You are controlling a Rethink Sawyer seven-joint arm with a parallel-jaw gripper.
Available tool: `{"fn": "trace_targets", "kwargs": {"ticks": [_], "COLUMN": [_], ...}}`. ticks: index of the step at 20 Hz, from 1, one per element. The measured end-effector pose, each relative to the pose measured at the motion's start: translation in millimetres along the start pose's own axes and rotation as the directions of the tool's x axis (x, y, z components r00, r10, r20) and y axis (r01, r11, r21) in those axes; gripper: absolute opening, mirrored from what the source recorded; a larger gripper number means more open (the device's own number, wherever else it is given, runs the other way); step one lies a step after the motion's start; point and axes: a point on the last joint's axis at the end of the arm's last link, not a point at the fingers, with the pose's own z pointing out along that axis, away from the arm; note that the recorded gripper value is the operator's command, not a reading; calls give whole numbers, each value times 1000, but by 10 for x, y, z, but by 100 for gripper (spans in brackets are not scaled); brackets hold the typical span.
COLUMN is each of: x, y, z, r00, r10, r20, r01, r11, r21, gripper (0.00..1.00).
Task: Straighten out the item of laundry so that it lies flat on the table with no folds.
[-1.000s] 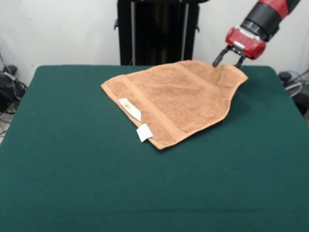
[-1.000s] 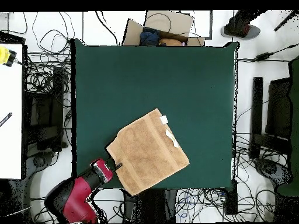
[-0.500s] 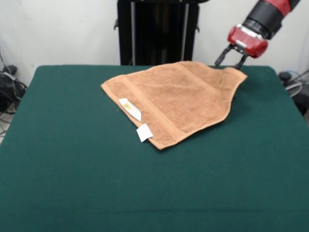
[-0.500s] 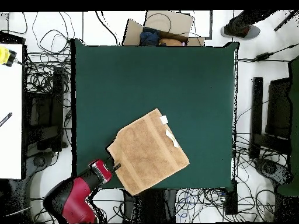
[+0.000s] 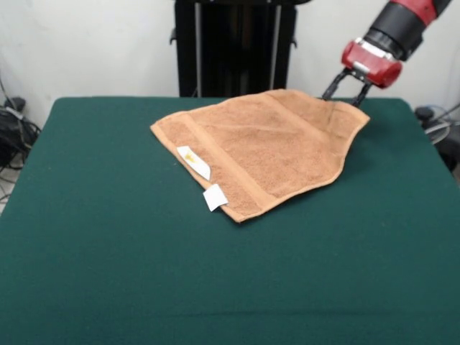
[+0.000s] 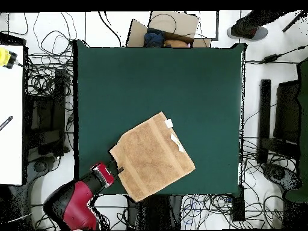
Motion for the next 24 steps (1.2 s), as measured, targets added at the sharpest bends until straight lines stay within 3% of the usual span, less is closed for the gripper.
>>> {"fn": "trace_targets", "kwargs": {"ticks": [7,10,13,16,19,24], "x": [-166,-353,-587,-956,-1238,-1624], "y": [86,157,227,338,406,431], "z": [-32,-127,-247,-458,-631,-937], "r00": [995,982,962,924,899,876], "r10": [98,179,260,356,395,390], "r20": [-25,-52,-84,-140,-188,-285], "r01": [-97,-175,-251,-334,-361,-338], "r11": [994,982,962,929,913,916], "r21": [44,70,102,156,192,216], "gripper": [100,100,100,100,100,100]}}
